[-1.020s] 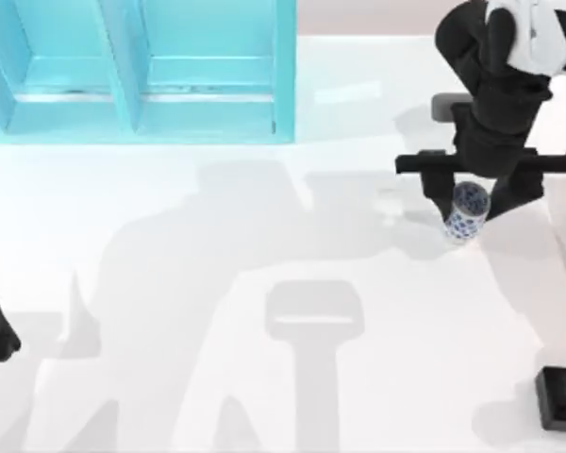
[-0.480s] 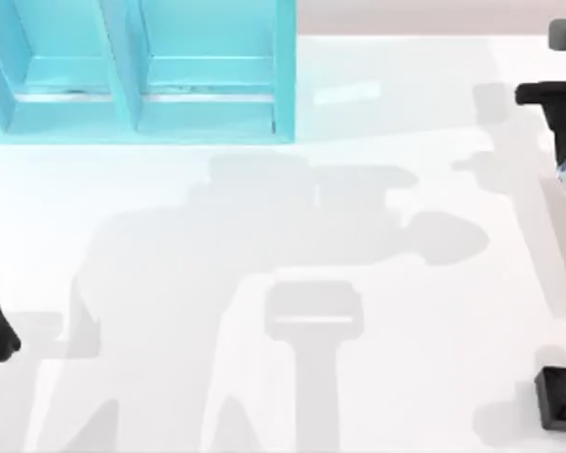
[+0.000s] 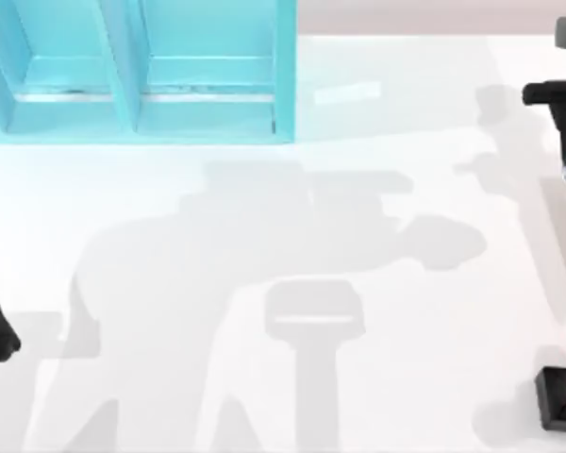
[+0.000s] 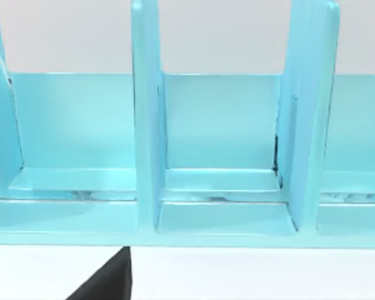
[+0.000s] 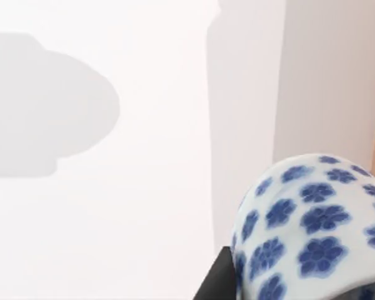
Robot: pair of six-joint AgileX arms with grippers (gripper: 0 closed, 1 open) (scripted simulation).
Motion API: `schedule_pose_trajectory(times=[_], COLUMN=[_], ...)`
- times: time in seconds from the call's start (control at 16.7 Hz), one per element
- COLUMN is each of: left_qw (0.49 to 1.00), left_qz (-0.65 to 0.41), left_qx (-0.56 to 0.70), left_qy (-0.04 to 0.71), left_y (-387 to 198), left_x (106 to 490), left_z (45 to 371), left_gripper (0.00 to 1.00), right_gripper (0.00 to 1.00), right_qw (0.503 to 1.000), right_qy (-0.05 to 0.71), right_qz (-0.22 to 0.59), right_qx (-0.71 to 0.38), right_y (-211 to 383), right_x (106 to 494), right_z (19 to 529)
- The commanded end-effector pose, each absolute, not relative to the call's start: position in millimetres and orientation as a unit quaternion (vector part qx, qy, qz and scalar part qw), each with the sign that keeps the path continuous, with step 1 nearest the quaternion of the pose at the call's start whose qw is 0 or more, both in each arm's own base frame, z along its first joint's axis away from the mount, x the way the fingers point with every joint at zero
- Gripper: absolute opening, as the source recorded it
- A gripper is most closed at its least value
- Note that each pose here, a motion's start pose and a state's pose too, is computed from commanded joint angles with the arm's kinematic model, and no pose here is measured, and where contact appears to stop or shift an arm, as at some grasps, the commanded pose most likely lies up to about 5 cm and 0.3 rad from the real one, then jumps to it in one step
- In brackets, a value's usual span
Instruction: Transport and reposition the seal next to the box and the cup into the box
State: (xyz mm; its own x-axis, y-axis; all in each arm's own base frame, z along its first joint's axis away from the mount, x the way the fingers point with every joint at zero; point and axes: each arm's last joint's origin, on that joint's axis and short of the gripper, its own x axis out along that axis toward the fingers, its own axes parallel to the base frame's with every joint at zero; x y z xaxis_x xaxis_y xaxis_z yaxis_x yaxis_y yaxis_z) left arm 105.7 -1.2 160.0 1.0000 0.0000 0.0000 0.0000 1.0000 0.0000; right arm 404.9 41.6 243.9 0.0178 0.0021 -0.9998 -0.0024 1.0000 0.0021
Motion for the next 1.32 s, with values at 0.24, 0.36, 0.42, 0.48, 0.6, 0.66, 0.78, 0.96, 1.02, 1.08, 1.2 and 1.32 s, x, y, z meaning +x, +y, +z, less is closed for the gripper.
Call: schedule_pose_trajectory(times=[0.24, 0.36, 0.42, 0.48, 0.6, 0.66, 0.78, 0.96, 1.02, 1.08, 1.2, 1.32], left_qw=[1.000, 1.000, 1.000, 1.000, 1.000, 1.000, 1.000, 1.000, 1.000, 1.000, 1.000, 1.000], left_qz=[0.000, 0.000, 0.000, 0.000, 0.000, 0.000, 0.000, 0.000, 0.000, 0.000, 0.000, 0.000], left_qx=[0.000, 0.000, 0.000, 0.000, 0.000, 0.000, 0.000, 0.000, 0.000, 0.000, 0.000, 0.000], left_qy=[0.000, 0.000, 0.000, 0.000, 0.000, 0.000, 0.000, 0.000, 0.000, 0.000, 0.000, 0.000], left_y=[-1, -1, -1, -1, -1, -1, -1, -1, -1, -1, -1, -1], left_x=[106, 106, 106, 106, 106, 106, 106, 106, 106, 106, 106, 106], left_z=[160, 160, 160, 160, 160, 160, 160, 160, 160, 160, 160, 160], left_gripper=[1.00, 1.00, 1.00, 1.00, 1.00, 1.00, 1.00, 1.00, 1.00, 1.00, 1.00, 1.00], right_gripper=[0.00, 0.00, 0.00, 0.00, 0.00, 0.00, 0.00, 0.00, 0.00, 0.00, 0.00, 0.00], right_qw=[0.717, 0.708, 0.704, 0.701, 0.699, 0.699, 0.703, 0.709, 0.710, 0.710, 0.708, 0.715], right_qy=[0.697, 0.706, 0.710, 0.713, 0.715, 0.715, 0.712, 0.705, 0.705, 0.705, 0.706, 0.698], right_qz=[0.002, 0.001, -0.001, -0.003, -0.005, -0.005, -0.005, -0.006, -0.006, -0.006, -0.005, -0.013], right_qx=[-0.003, -0.004, -0.003, -0.001, 0.001, 0.001, 0.002, 0.000, 0.000, 0.000, 0.001, 0.005], right_y=[4, -31, -51, -71, -105, -119, -136, -145, -145, -145, -145, -147], right_x=[377, 353, 338, 323, 289, 272, 241, 217, 215, 215, 216, 218], right_z=[252, 250, 248, 245, 240, 238, 235, 233, 233, 233, 232, 234])
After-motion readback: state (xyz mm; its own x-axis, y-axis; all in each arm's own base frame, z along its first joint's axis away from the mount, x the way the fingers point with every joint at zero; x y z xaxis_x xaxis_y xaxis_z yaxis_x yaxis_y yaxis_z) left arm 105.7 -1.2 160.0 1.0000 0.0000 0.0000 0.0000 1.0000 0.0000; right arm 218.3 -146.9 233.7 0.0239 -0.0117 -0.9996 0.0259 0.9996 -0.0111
